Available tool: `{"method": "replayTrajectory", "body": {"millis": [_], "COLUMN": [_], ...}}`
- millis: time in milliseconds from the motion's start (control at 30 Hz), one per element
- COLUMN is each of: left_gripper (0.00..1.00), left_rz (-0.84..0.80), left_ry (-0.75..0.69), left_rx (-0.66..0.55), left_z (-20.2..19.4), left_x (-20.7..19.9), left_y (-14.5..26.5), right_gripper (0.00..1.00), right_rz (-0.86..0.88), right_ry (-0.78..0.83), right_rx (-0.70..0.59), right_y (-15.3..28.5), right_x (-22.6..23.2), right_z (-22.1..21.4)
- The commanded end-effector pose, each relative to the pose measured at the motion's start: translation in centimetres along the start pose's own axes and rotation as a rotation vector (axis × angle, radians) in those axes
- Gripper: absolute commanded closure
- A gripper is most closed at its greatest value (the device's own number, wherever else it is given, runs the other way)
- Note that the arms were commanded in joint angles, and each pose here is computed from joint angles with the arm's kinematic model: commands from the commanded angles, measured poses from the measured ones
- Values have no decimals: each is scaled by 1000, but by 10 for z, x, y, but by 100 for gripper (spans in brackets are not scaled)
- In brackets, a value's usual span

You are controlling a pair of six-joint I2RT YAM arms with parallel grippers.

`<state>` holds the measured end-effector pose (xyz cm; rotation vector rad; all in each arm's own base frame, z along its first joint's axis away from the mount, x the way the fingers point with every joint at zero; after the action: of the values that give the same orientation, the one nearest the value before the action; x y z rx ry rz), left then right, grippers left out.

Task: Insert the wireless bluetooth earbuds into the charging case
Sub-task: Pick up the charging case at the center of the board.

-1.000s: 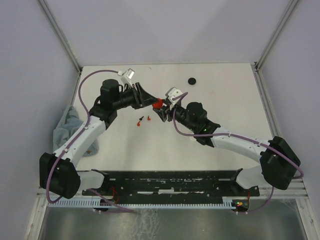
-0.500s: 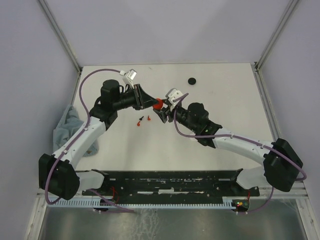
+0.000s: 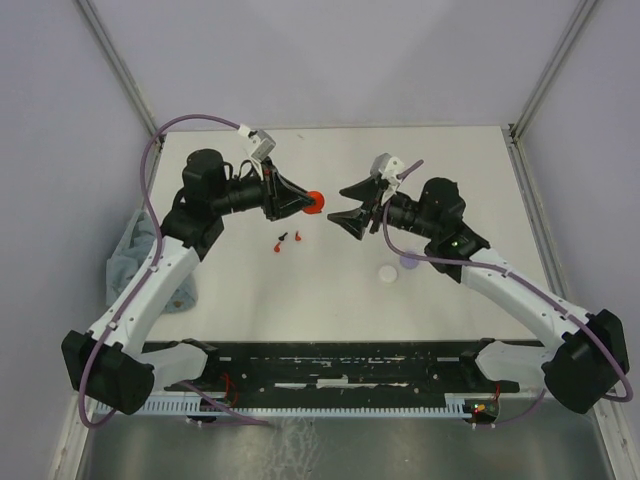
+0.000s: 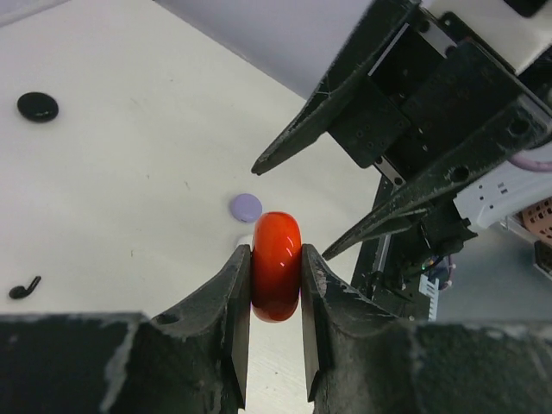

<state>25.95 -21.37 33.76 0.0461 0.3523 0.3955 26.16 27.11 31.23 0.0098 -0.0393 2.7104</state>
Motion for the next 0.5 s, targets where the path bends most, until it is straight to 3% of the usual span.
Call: {"method": "replayTrajectory", "body": {"millis": [0, 167, 467], "left_gripper": [94, 95, 97], "left_rz": [-152, -263, -312], "left_ry": [-225, -308, -355], "left_rx": [-38, -52, -82], "left_z": [22, 24, 31], "left_x": [-25, -39, -50], "left_y": [8, 9, 10], "right_gripper": [31, 33, 41], "right_rz": [250, 329, 423], "right_ry": [-40, -45, -75], "right_rx": [-60, -79, -76], "right_y": [9, 6, -1], "right_x": [27, 32, 37], "right_z": [36, 46, 51]}}
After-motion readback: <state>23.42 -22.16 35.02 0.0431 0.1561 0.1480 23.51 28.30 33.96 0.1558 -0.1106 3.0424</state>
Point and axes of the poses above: each gripper's point midway between its finger pads, its own y axis back along the fingers, its own x axis along the line the jaws close on, z = x × y, the point moved 4 cm from there along y, back along the fingers, and after that the axes turned 3 degrees about -y, right-handed, at the moved point
